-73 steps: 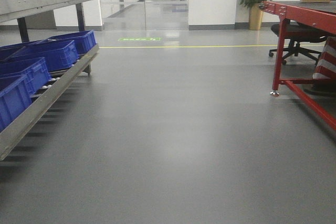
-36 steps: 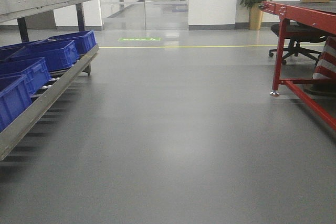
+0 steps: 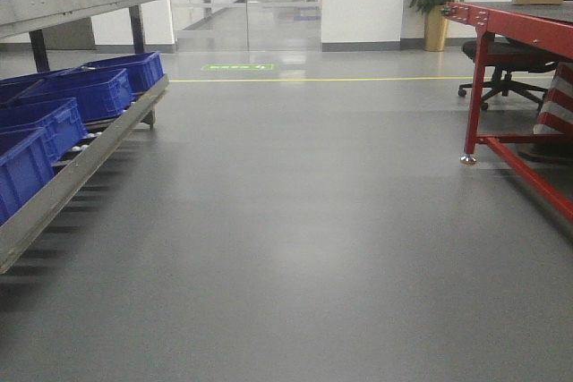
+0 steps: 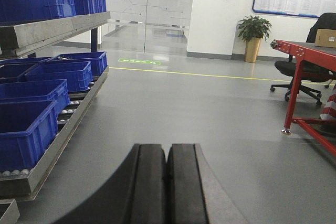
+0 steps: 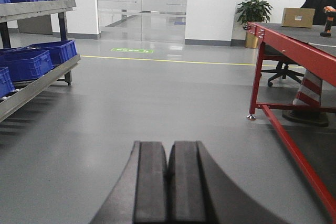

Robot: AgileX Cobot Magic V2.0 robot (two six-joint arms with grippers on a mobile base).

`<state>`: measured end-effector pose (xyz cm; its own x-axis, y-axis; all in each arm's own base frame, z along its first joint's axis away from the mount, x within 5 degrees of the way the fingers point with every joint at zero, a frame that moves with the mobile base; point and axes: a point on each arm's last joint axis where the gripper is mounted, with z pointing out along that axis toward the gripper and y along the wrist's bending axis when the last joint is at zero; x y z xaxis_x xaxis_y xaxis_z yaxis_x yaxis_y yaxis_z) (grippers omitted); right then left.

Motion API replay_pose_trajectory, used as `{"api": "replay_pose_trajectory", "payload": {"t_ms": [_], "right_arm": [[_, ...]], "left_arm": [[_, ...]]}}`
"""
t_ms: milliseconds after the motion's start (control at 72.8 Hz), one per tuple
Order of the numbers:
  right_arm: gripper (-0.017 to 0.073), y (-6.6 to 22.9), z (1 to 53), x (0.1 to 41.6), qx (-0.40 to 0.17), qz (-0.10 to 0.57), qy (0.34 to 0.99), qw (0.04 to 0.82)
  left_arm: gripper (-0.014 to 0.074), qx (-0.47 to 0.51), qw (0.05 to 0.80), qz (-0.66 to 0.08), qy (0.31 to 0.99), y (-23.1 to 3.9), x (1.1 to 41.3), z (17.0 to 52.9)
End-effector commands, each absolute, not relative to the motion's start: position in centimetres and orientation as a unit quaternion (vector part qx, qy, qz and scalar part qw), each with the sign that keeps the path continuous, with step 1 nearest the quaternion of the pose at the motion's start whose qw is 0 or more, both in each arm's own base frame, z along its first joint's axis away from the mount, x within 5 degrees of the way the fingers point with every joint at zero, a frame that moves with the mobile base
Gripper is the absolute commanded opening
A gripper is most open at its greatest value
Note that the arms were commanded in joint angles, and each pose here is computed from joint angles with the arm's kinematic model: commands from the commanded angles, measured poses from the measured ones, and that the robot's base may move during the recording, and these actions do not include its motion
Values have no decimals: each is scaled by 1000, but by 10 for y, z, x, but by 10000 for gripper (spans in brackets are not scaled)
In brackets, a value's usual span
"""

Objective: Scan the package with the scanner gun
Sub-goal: 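Drive the base forward across the floor toward the red-framed table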

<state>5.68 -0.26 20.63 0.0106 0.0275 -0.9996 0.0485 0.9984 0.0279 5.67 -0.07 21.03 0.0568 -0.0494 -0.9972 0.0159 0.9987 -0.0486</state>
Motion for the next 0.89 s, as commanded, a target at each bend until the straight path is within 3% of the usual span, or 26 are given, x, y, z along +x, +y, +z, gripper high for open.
{"api": "replay_pose_trajectory", "payload": {"t_ms": [0,880], "right_arm": [[-169,-3,209,56,26,-14,694,720],[-169,-3,209,56,26,-14,694,720]], "left_arm": [[-111,-12,734,-26,678,-1,56,213],[-111,-12,734,-26,678,-1,56,213]]}}
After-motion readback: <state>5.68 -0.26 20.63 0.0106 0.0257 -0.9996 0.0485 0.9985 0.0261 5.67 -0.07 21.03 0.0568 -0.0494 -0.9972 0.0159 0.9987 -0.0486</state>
